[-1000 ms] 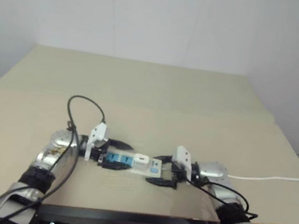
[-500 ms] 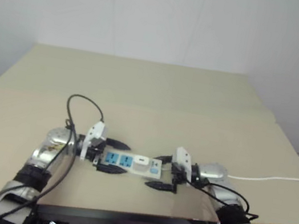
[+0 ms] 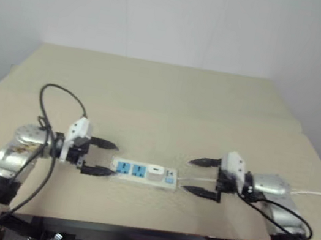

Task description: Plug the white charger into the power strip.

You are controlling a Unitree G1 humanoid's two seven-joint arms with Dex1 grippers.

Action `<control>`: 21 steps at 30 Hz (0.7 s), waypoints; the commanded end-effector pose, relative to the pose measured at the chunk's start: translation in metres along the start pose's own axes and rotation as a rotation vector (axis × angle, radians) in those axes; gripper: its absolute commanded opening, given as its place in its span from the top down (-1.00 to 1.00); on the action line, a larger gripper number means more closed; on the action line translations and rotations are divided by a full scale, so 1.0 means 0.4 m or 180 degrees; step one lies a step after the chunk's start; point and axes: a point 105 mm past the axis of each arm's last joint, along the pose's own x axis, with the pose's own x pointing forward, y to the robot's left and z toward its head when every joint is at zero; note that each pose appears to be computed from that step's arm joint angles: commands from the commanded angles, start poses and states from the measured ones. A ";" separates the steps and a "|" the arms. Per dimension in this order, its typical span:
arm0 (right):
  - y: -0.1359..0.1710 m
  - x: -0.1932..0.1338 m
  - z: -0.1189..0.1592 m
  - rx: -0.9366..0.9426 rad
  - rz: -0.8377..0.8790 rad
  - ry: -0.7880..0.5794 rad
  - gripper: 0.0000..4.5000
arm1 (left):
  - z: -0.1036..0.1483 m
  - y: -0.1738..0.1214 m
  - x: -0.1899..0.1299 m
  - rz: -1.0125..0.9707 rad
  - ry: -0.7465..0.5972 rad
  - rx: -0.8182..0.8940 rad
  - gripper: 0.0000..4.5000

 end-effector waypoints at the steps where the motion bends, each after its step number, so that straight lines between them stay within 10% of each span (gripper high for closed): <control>1: 0.000 -0.057 0.039 -0.0073 -0.0252 -0.0069 -0.99 | 0.030 -0.001 -0.059 0.0293 0.0006 0.0003 -1.00; 21: 0.052 -0.117 0.023 0.0251 -0.1259 -0.0024 -0.99 | 0.036 -0.079 -0.102 0.1657 -0.0575 0.0027 -1.00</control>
